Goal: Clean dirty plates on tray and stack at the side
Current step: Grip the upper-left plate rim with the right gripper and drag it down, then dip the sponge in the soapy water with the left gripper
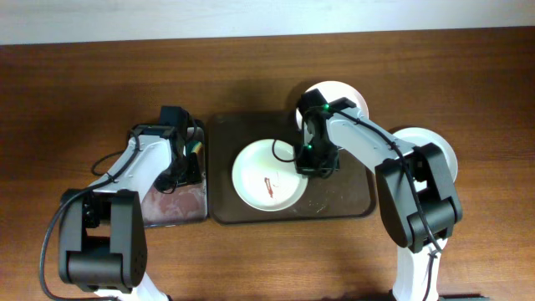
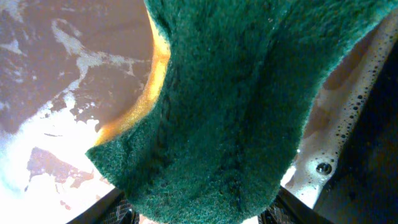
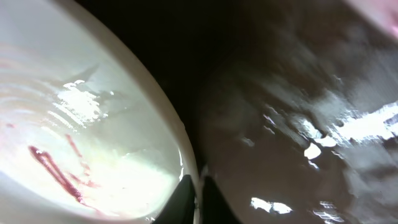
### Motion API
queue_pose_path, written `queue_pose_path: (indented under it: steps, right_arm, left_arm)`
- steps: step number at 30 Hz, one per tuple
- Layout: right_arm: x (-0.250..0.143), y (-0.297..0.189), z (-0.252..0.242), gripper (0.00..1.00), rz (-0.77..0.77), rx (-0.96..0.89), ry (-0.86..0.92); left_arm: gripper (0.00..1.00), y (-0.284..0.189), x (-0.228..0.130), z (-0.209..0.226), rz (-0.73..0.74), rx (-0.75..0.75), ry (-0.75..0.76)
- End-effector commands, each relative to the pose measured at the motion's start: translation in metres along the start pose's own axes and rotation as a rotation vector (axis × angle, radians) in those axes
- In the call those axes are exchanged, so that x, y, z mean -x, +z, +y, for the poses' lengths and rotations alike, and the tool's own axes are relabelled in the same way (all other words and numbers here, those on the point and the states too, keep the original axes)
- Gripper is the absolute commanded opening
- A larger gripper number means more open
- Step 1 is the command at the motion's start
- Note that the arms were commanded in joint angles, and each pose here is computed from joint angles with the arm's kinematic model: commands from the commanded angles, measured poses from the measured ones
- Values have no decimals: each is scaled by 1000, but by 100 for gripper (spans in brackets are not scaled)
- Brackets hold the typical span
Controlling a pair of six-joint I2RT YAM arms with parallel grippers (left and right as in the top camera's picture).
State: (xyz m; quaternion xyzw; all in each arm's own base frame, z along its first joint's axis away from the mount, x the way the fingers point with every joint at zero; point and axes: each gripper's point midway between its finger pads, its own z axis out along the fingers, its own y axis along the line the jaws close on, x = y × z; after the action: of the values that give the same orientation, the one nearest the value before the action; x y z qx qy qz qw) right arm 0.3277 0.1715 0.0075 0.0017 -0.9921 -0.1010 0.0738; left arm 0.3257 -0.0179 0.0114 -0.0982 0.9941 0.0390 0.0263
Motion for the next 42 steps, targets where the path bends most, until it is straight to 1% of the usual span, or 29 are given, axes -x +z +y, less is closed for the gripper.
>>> queue_pose_path:
  steps: [1,2,4,6,14,17,19,20,21,22,23,24,25,26,32,35,38,40,41,42]
  right_arm:
    - [4,-12,-11,39,-30,-31,3]
    - [5,-12,-12,40,-30,-31,5]
    - [5,-12,-12,40,-32,-31,6]
    - [5,-12,-12,40,-32,-30,6]
    - [5,-12,-12,40,-32,-31,6]
    - [5,-12,-12,40,-32,-31,6]
    - [5,-12,-12,40,-31,-31,6]
    - [5,-12,-12,40,-31,-31,6]
    - [5,-12,-12,40,-31,-31,6]
    - [5,-12,-12,40,-31,-31,6]
    - [5,-12,-12,40,-31,-31,6]
    - [5,-12,-12,40,-31,-31,6]
    - [5,-12,-12,40,-30,-31,6]
    - [4,-12,-13,40,-28,-32,7]
    - [3,-12,-13,40,-24,-34,8]
    - [3,-12,-13,39,-21,-35,8]
    - [2,-12,-14,39,-17,-36,9]
    - [2,-12,-14,39,-17,-36,9]
    - [2,-12,-14,39,-17,-36,9]
    - [2,-12,-14,39,-17,-36,9]
  left_arm:
    - [57,4,-2,0,7,6,-1]
    - [58,4,-1,0,4,6,-1]
    - [63,4,3,-1,-12,1,-3]
    - [64,4,10,-3,-38,-7,-5]
    - [65,11,11,-4,-59,-12,-10]
    - [68,12,13,4,-78,30,-12]
    - [66,11,19,2,-102,23,-15]
    - [63,11,20,1,-104,19,-15]
    - [56,11,21,0,-107,15,-16]
    - [47,11,21,-2,-107,4,-15]
    - [40,11,21,-5,-107,-15,-15]
    - [36,12,22,-7,-111,-28,-15]
    - [20,12,23,-8,-115,-32,-14]
    - [0,12,23,-9,-117,-32,-13]
    - [0,12,17,-14,-99,-29,-1]
    - [0,11,5,-10,-55,-15,-5]
    - [0,-2,-11,-6,-4,-18,-5]
    - [0,-18,-14,-9,-17,-49,-6]
    - [8,-27,-10,-9,-48,-62,-12]
    - [35,-37,-6,-10,-83,-74,-15]
